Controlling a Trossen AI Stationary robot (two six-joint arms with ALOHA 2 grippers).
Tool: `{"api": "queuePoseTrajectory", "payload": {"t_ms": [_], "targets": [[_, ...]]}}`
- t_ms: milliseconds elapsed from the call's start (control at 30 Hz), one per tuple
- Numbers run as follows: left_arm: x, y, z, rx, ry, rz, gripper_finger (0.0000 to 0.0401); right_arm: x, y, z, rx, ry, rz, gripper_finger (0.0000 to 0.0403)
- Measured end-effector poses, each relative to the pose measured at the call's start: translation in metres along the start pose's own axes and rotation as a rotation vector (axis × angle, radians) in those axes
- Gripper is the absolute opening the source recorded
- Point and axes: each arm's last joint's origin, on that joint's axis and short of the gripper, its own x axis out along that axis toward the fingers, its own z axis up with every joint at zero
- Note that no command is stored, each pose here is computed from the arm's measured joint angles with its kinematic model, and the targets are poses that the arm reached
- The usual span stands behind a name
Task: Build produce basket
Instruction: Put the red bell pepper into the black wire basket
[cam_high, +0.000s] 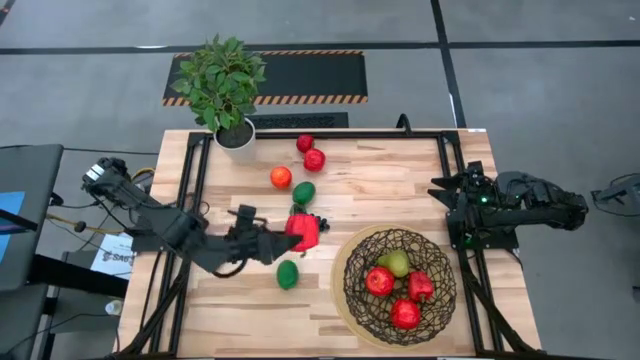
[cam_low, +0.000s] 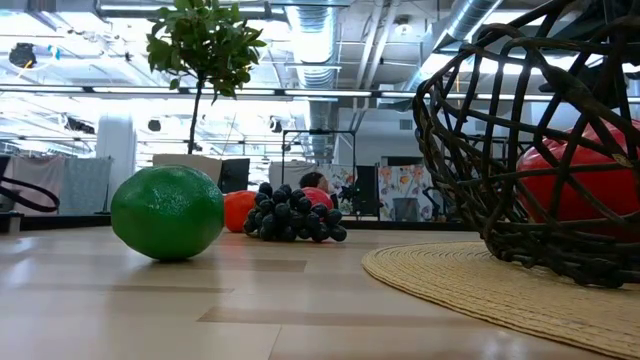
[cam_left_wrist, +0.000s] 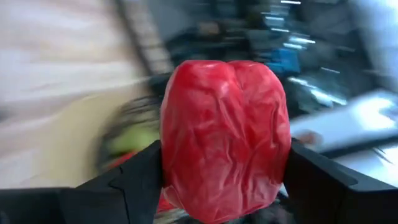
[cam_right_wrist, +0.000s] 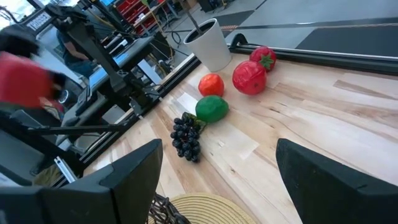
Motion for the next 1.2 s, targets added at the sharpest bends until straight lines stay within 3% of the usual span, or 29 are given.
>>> {"api": "queuePoseTrajectory", "payload": {"t_ms": [167, 367, 667, 833, 1033, 1200], "targets": [[-0.002, -0.033, 0.016, 0.130, -0.008, -0.335, 0.0262, 0.000, 0.000, 0.000, -0.001, -0.002, 0.001, 0.0333], [-0.007, -0.051, 0.024, 0.231, 0.080, -0.660, 0.0263, 0.000, 0.000, 0.000, -0.002, 0.000, 0.000, 0.0333], [-0.011, -0.054, 0.021, 0.468, 0.120, -0.823, 0.0263, 0.000, 0.000, 0.000, -0.007, 0.001, -0.001, 0.0333], [-0.001, -0.037, 0.012, 0.708, 0.119, -0.593, 0.0263, 0.000, 0.000, 0.000, -0.007, 0.003, -0.003, 0.0333], [0.013, -0.008, 0.019, 0.986, -0.070, -0.062, 0.0263, 0.000, -0.002, -0.002, -0.012, 0.020, -0.017, 0.0333], [0.016, 0.003, 0.030, 1.257, -0.262, 0.310, 0.0263, 0.000, -0.002, -0.002, -0.012, 0.020, -0.017, 0.0333]]}}
